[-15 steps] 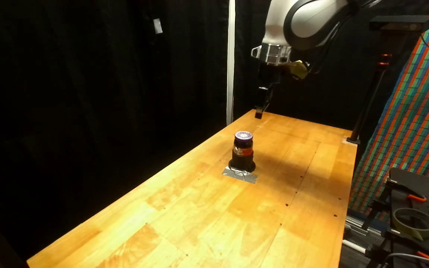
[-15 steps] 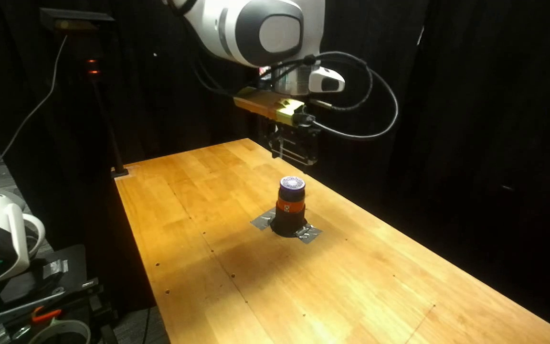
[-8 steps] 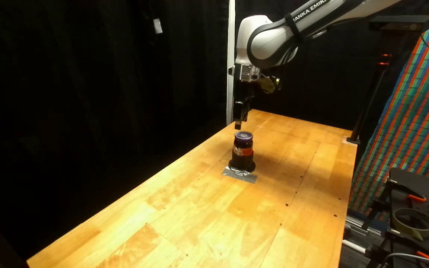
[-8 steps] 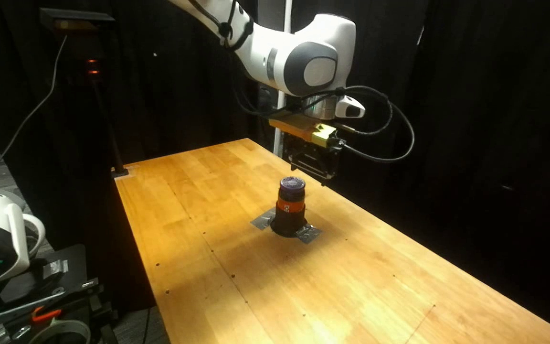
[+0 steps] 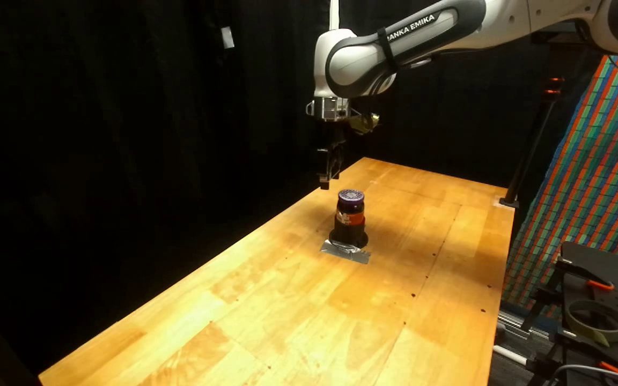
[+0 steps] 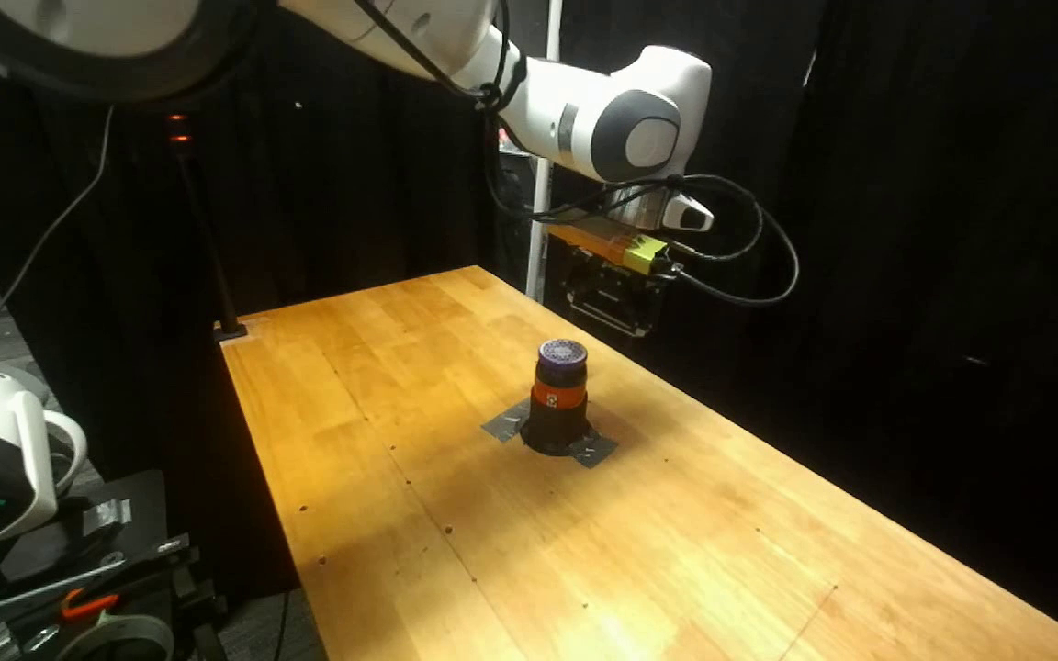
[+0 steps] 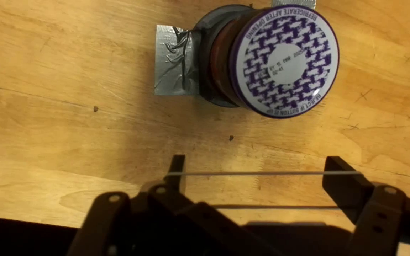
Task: Place the rubber band on the cup
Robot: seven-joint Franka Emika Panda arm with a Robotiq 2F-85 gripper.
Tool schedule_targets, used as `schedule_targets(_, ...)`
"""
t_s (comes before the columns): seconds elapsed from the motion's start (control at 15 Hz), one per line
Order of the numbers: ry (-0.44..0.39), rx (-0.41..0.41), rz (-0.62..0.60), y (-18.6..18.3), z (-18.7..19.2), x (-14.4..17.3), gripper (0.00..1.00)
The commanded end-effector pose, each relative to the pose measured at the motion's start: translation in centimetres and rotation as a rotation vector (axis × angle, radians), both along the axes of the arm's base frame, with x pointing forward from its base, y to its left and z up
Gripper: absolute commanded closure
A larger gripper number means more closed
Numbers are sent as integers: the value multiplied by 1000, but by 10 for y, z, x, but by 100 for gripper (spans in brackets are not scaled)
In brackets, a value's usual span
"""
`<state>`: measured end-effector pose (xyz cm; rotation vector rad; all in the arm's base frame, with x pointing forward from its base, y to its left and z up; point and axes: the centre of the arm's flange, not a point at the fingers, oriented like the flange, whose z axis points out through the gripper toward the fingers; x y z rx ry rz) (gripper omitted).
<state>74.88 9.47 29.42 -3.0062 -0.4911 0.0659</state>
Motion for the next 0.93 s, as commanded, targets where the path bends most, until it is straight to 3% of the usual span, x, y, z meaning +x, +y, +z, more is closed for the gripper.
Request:
schedule_targets(0.0, 57, -15, -5, 15, 4, 54, 0)
schedule_targets(0.87, 225, -80, -2, 21, -35, 30, 0)
